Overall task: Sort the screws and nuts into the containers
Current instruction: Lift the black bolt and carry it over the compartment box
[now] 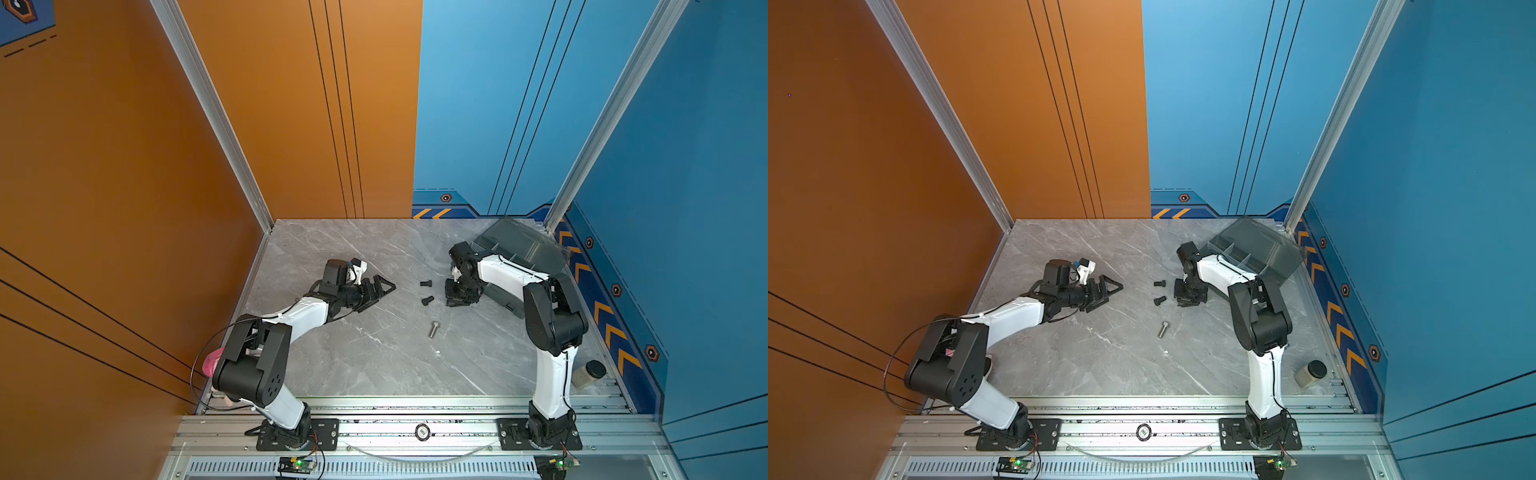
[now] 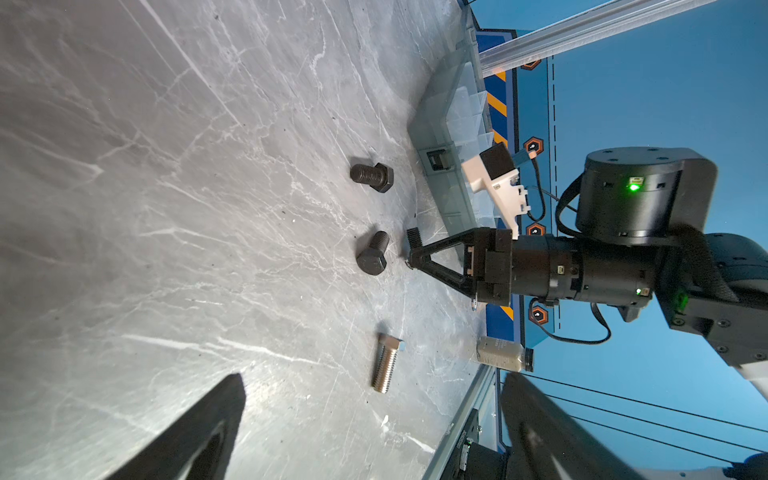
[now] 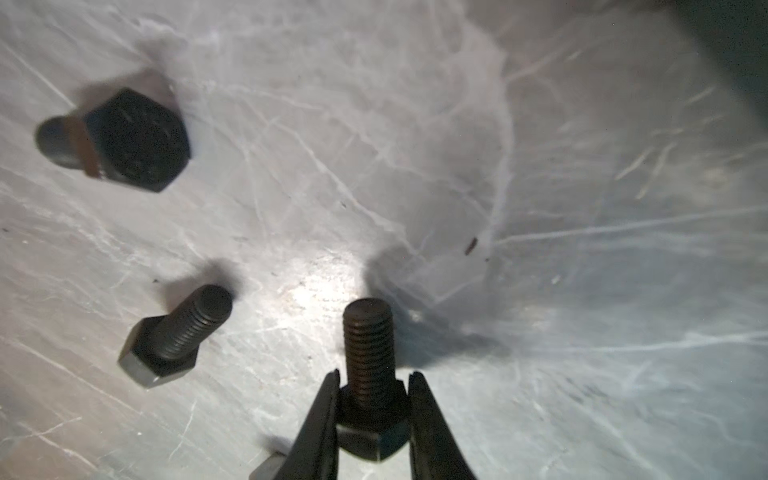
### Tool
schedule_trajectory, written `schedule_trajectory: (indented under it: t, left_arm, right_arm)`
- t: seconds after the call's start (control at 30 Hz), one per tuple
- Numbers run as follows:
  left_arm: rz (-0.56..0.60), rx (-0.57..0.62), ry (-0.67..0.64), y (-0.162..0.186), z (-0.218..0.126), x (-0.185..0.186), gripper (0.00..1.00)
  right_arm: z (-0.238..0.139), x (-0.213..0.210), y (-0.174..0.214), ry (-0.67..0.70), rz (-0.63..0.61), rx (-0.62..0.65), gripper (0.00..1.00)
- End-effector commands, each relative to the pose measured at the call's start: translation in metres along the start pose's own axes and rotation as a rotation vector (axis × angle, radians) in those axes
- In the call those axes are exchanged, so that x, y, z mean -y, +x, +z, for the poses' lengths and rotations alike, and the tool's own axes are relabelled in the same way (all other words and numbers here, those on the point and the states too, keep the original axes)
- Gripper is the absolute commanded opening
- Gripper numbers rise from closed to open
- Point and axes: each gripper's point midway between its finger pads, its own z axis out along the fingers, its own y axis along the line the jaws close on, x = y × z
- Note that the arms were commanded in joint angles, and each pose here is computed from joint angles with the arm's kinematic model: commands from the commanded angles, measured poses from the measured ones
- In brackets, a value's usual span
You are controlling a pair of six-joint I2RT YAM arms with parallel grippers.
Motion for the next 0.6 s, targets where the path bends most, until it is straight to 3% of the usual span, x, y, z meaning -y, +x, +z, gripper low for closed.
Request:
schedule_trajectory:
  t: [0.0, 0.3, 0.57]
  left_arm:
    - [0.024, 0.016, 0.018, -0.003, -0.006, 0.004, 0.98]
    - [0.028, 0.018, 0.02, -0.004, -0.007, 0.006, 0.98]
    - [0.027, 0.022, 0.014, -0.004, -0.008, 0.005, 0.98]
  right_arm:
    - [-0.042, -0.005, -0.022, -0.077, -0.011, 0.096, 0.0]
    - [-0.094, 0.04, -0.084, -0.05, 0.073, 0.248, 0.0]
    - [-0.084, 0.067, -0.112, -0.017, 0.137, 0.236, 0.0]
